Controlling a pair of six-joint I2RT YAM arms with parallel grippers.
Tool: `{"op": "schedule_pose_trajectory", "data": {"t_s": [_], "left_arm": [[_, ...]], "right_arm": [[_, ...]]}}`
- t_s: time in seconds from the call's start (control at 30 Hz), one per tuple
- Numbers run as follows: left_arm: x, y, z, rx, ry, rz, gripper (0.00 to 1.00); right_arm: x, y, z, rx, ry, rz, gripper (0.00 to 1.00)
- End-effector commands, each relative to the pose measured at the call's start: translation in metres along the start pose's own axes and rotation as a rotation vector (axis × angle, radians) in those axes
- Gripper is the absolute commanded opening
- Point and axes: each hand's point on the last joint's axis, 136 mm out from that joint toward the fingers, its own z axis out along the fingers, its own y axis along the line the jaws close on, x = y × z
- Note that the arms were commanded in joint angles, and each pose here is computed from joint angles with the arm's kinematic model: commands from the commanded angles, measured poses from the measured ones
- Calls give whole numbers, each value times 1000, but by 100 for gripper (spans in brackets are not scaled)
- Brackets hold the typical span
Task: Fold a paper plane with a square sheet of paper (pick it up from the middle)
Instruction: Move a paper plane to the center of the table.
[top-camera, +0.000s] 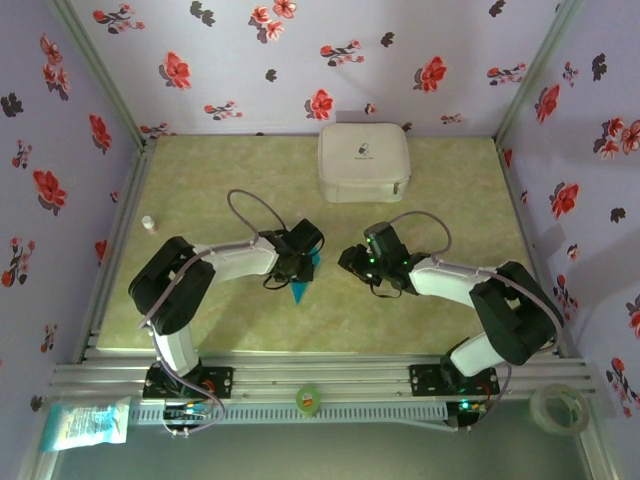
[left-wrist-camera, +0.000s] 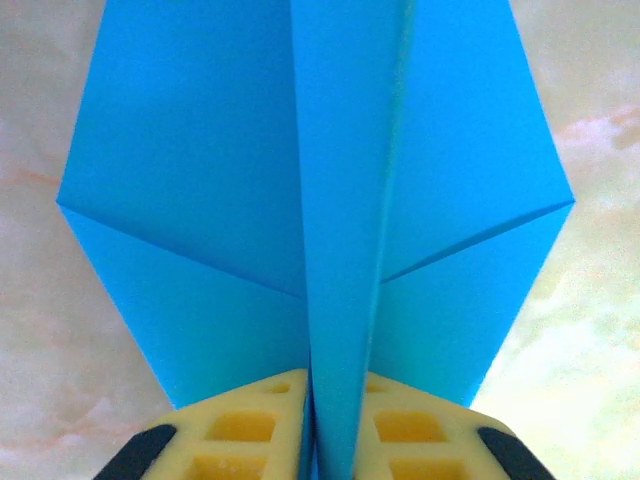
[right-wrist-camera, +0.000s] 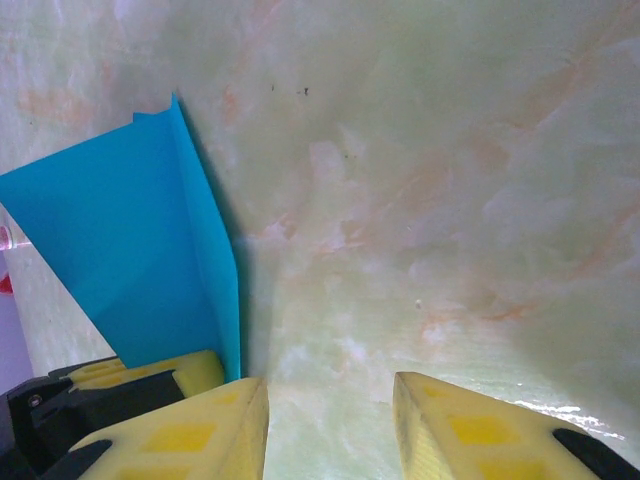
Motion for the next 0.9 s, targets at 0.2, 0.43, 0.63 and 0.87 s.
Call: {"op": "schedule_pose_trajectory", "data": {"t_s": [0.2,0.43,0.63,0.87], "left_arm": [[16,10,25,-118,58,-18,23],[15,11,26,-175,58,-5,31],[15,12,25,-192,53,-34,31],[8,5,16,-184,29,-78,31]], "right_arm": [[-14,-12,-30,50,-94,-33,39],[-17,-20,-42,48,-128,-25,40],[-17,-25,-46,54,-132,-20,41],[-18,-25,-45,54,-131,-21,41]]}}
